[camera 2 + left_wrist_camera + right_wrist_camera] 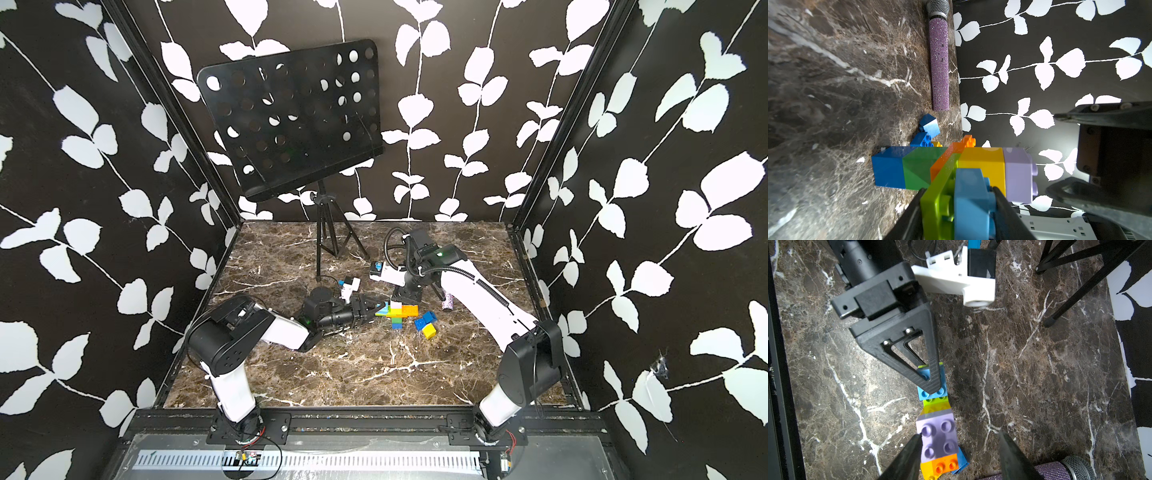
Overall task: Assemble a fork with lego
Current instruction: Adjust the lego brick at the center of the board.
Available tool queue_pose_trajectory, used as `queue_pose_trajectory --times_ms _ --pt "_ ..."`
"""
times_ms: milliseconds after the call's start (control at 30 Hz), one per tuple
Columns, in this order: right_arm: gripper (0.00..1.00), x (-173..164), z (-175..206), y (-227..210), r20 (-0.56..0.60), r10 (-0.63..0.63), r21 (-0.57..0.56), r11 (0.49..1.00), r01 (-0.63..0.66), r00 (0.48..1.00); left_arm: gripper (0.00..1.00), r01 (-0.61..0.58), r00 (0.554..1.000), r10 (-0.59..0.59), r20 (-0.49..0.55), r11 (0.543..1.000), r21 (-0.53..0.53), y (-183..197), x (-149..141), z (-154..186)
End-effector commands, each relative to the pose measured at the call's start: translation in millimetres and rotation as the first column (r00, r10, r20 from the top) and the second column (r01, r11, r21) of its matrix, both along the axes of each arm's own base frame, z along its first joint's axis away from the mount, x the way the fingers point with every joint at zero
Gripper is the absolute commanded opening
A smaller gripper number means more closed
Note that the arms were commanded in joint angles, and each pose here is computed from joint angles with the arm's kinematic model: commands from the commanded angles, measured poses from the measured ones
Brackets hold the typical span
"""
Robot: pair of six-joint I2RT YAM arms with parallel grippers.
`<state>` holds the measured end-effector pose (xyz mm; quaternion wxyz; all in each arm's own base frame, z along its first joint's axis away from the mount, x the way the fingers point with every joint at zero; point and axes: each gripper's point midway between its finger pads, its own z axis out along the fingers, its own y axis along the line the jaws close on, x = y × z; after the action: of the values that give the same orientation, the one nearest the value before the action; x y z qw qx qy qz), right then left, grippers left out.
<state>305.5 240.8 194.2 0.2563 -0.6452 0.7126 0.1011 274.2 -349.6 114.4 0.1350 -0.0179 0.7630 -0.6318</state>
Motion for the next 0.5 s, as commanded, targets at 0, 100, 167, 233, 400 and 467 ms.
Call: queue_pose_trajectory --times_ms 0,100,167,233,400,467 --pt "0.58 -2.8 2.1 0.1 -0.005 -0.003 0.025 1.000 0.003 1.000 0.45 0.020 1.000 -0.020 0.018 1.000 0.004 -0.8 -2.9 6.1" --pt "0.58 -3.1 0.8 0.7 -0.009 -0.002 0.028 1.000 0.002 1.000 0.43 0.018 1.000 -0.018 0.021 1.000 0.000 -0.6 -2.7 8.5" --pt "0.58 -4.0 -1.0 1.1 -0.018 -0.002 0.030 1.000 0.002 1.000 0.42 0.016 1.000 -0.016 0.027 1.000 -0.005 -0.9 -2.3 11.8" --pt "0.58 -3.8 -3.7 0.5 -0.023 -0.005 0.025 1.000 0.006 1.000 0.43 0.011 1.000 -0.010 0.029 1.000 -0.005 -0.2 -1.9 12.6" --pt "0.58 -4.1 -10.9 -0.6 -0.039 -0.011 0.015 1.000 0.011 0.999 0.43 -0.014 1.000 0.014 0.013 1.000 0.002 5.1 -0.3 5.8" --pt "0.58 -2.6 -12.9 -1.9 -0.044 -0.022 0.016 1.000 0.023 0.999 0.43 -0.025 1.000 0.025 0.010 1.000 -0.008 6.5 0.9 5.2"
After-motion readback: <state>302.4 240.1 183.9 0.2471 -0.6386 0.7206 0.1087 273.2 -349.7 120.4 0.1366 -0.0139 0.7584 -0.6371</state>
